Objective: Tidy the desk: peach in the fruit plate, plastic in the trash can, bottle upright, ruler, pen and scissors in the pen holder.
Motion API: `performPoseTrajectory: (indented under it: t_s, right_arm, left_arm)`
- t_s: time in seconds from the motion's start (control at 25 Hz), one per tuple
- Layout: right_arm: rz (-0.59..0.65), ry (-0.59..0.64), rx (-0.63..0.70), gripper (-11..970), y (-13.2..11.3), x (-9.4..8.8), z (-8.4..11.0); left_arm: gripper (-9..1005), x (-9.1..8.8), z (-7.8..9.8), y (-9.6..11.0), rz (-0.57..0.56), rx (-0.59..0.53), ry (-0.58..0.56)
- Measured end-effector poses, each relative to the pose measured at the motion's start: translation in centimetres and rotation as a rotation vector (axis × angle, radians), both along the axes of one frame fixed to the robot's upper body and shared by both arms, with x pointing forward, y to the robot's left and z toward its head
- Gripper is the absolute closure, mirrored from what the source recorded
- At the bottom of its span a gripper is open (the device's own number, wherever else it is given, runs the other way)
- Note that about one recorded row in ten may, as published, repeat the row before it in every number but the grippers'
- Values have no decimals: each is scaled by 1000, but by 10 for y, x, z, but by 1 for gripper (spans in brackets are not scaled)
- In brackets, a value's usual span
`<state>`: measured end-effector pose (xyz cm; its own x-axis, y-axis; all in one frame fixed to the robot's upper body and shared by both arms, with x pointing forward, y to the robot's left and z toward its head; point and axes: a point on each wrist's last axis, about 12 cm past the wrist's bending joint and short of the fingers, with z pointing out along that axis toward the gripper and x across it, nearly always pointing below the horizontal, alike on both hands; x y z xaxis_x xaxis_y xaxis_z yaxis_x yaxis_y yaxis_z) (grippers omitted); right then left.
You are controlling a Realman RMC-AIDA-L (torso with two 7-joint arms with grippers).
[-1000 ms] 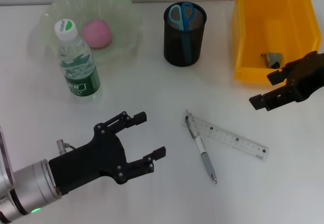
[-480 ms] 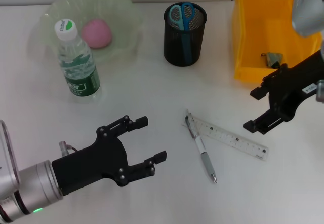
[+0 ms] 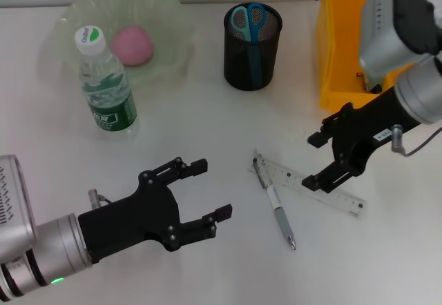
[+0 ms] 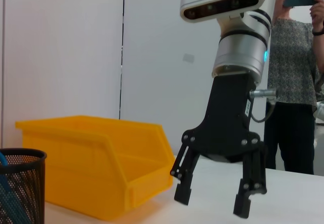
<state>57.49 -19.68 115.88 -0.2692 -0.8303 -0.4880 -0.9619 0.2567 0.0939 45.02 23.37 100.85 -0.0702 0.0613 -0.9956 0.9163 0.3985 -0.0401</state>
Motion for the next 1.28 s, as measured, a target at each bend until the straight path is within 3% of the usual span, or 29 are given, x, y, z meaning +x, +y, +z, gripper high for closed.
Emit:
performPoseTrajectory:
  t_s: [0.32,1.28]
  right_arm:
    - [22,8,-36,134,13,5,-17]
    - [36,-14,-53,134,20,11,-38]
  left_arm:
    - [195,-1,-1,0,-6,5,11]
    - [195,-1,-2,0,-5,11,15]
